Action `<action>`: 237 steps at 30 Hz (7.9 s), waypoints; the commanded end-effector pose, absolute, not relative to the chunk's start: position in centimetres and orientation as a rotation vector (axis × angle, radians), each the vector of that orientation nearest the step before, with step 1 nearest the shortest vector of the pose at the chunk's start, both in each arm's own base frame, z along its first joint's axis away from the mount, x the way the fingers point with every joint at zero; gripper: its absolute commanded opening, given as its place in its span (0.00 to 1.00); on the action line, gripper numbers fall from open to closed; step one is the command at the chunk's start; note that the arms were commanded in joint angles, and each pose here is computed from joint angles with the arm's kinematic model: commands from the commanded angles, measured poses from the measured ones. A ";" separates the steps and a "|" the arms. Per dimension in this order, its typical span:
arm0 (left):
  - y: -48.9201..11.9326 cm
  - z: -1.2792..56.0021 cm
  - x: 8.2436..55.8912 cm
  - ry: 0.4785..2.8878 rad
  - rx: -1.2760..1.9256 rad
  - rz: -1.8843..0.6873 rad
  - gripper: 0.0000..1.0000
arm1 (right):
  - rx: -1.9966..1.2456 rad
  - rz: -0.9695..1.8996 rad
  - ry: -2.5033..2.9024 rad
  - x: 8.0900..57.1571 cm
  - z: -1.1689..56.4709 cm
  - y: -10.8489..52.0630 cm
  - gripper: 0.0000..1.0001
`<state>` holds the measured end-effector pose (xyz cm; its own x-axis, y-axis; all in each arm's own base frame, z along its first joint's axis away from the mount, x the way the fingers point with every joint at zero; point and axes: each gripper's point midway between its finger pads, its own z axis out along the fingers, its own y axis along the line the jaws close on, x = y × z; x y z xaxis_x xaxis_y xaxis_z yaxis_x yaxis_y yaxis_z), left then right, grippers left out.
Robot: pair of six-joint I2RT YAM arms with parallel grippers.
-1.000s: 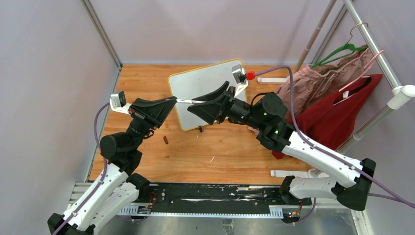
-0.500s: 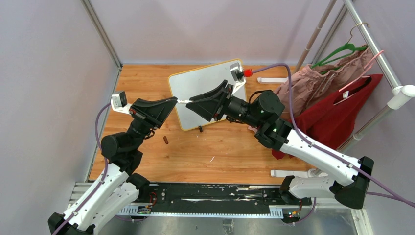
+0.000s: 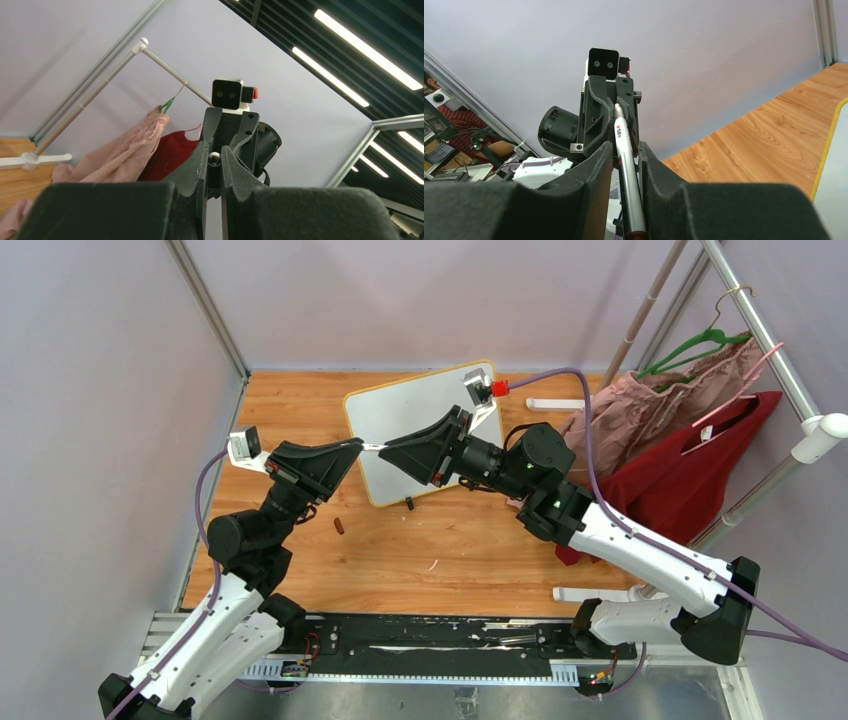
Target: Write a sentence on the whiteboard
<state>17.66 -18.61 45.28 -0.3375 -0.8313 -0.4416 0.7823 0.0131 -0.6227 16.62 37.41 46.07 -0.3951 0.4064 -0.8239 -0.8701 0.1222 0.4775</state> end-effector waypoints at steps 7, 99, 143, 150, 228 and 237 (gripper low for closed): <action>-18.5 45.4 17.5 0.963 -0.062 -1.643 0.00 | -0.463 1.530 1.250 16.9 48.8 36.4 0.35; -20.7 46.4 16.0 0.955 0.155 -1.676 0.91 | -0.238 1.513 1.093 16.9 49.4 31.9 0.00; -20.1 47.7 18.0 0.981 0.045 -1.620 0.11 | -0.361 1.642 1.107 15.6 49.1 35.0 0.00; -20.2 47.5 18.1 0.987 0.045 -1.620 0.00 | -0.393 1.638 1.148 15.4 49.1 35.3 0.20; -15.2 28.2 31.0 1.641 0.081 -0.485 0.94 | -0.566 0.339 1.775 24.1 29.2 24.0 0.00; -15.1 26.4 32.2 1.641 -0.051 -0.751 0.95 | -0.548 0.326 1.773 25.3 29.1 25.4 0.00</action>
